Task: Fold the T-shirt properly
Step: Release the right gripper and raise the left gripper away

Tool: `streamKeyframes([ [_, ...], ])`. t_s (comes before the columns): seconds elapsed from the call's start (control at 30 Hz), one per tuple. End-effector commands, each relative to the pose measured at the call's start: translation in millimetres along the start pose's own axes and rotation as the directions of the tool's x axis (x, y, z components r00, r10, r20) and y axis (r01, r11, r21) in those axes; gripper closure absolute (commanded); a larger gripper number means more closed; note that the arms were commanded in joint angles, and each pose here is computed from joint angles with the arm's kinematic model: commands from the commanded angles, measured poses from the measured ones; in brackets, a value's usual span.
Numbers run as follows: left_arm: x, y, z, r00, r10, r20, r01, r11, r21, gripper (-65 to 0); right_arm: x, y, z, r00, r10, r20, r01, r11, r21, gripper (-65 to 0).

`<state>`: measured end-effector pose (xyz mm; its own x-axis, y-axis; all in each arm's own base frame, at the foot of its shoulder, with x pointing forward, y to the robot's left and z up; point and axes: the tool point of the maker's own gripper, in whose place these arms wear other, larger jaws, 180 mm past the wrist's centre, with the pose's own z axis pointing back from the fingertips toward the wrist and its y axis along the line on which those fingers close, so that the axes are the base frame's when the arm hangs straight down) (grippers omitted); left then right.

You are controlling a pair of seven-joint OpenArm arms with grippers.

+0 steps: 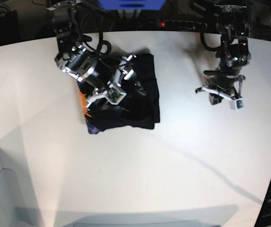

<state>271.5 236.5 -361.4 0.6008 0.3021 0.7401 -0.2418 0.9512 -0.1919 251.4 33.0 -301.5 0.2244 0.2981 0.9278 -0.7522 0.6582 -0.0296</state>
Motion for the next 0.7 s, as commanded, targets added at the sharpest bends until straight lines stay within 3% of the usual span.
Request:
streamKeyframes([
  [0.0, 19.1, 5.2, 3.9, 0.998, -0.008, 0.057, 0.007, 1.0, 0.008, -4.8, 18.1, -4.4, 5.3, 0.998, 0.011, 0.066, -0.01, 1.0, -0.013, -38.5],
  [0.13, 38.0, 39.2, 12.6, 0.993, 0.03, 0.114, -0.041, 0.995, 0.088, -4.9, 5.3, -34.8, 23.1, 0.999, -0.013, 0.039, 0.018, 0.993, -0.118, -38.5],
  [0.27, 52.2, 61.3, 19.4, 0.986, 0.052, 0.159, -0.074, 0.988, 0.138, -4.9, -17.4, -50.8, 27.4, 0.999, -0.053, -0.007, 0.051, 0.986, -0.159, -38.5],
  [0.47, 56.9, 67.7, 22.3, 0.983, 0.054, 0.173, -0.081, 0.985, 0.152, -4.9, -50.1, -28.1, 19.2, 0.99, -0.115, -0.078, 0.107, 0.989, -0.1, -38.5],
  [0.67, 55.2, 67.5, 21.6, 0.983, 0.059, 0.172, -0.086, 0.985, 0.151, -4.9, -35.9, 25.9, 21.5, 0.997, -0.048, -0.065, 0.051, 0.998, 0.046, -38.5],
])
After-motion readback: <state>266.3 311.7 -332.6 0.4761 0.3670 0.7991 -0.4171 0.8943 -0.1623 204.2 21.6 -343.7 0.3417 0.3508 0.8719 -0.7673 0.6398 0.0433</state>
